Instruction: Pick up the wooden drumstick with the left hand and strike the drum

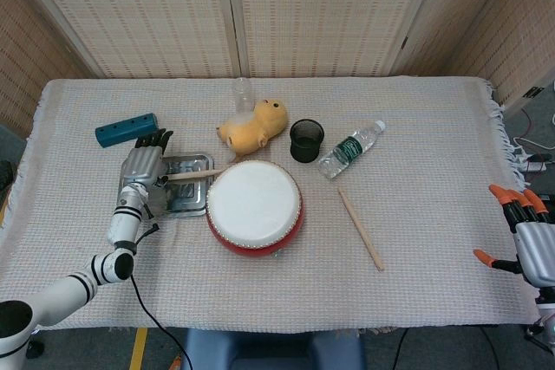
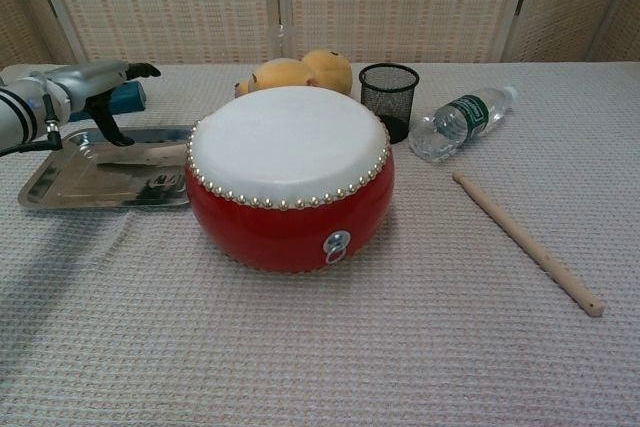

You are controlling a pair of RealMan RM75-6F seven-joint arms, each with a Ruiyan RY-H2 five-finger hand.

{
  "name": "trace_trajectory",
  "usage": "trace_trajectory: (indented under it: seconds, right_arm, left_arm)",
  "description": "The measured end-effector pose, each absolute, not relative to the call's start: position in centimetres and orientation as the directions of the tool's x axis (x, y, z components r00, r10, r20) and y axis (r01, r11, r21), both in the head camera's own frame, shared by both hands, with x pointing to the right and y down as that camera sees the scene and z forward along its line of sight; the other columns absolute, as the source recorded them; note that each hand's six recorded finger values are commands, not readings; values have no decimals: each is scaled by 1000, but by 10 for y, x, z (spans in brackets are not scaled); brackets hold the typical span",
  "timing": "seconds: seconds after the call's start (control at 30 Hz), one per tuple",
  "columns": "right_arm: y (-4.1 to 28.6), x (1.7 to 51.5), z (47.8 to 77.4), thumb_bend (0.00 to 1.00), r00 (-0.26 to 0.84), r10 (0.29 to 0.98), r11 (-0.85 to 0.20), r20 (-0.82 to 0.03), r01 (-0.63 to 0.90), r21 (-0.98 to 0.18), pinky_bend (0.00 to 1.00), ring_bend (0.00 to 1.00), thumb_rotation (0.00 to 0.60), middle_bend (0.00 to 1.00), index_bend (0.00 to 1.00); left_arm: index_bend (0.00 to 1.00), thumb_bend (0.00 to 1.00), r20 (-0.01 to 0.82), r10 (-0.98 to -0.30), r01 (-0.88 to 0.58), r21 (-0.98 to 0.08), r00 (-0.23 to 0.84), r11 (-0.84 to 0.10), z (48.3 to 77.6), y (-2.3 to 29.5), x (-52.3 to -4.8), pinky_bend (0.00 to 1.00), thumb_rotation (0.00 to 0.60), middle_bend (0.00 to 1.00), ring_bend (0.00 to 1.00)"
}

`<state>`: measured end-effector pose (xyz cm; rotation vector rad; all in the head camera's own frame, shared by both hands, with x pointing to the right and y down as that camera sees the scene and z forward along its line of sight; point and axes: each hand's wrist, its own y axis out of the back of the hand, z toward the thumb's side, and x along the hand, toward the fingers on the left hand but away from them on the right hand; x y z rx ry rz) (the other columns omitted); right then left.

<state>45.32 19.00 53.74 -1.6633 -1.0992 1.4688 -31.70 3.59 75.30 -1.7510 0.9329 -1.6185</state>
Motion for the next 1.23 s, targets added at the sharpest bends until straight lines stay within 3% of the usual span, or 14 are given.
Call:
trace_trajectory:
  seconds: [0.23, 0.53, 0.77, 1.23]
  right_arm:
    - [189, 455, 537, 21, 16, 898, -434, -439, 182, -882, 0, 0, 600, 104, 66]
    - [190, 457, 541, 20, 20, 895, -438, -445, 222, -871, 0, 0, 600, 104, 66]
    - [192, 457, 544, 21, 45, 886, -456, -461, 258, -852, 0, 0, 600, 104, 66]
    - [212, 441, 549, 20, 93, 898, -439, -430, 251, -863, 0, 0, 600, 104, 66]
  left_arm:
    - [180, 346, 539, -842, -225, -820, 5, -526, 726, 36, -333, 62, 600, 124, 2]
    - [253, 378, 404, -913, -228, -895, -50, -383, 674, 61, -383, 98, 600, 174, 35]
    - [288, 382, 360, -929, -142, -927, -85, -347, 637, 121, -424, 97, 600, 209, 75]
    - [288, 382, 318, -943, -79, -947, -96, -311, 574, 212, -450, 94, 600, 193, 75]
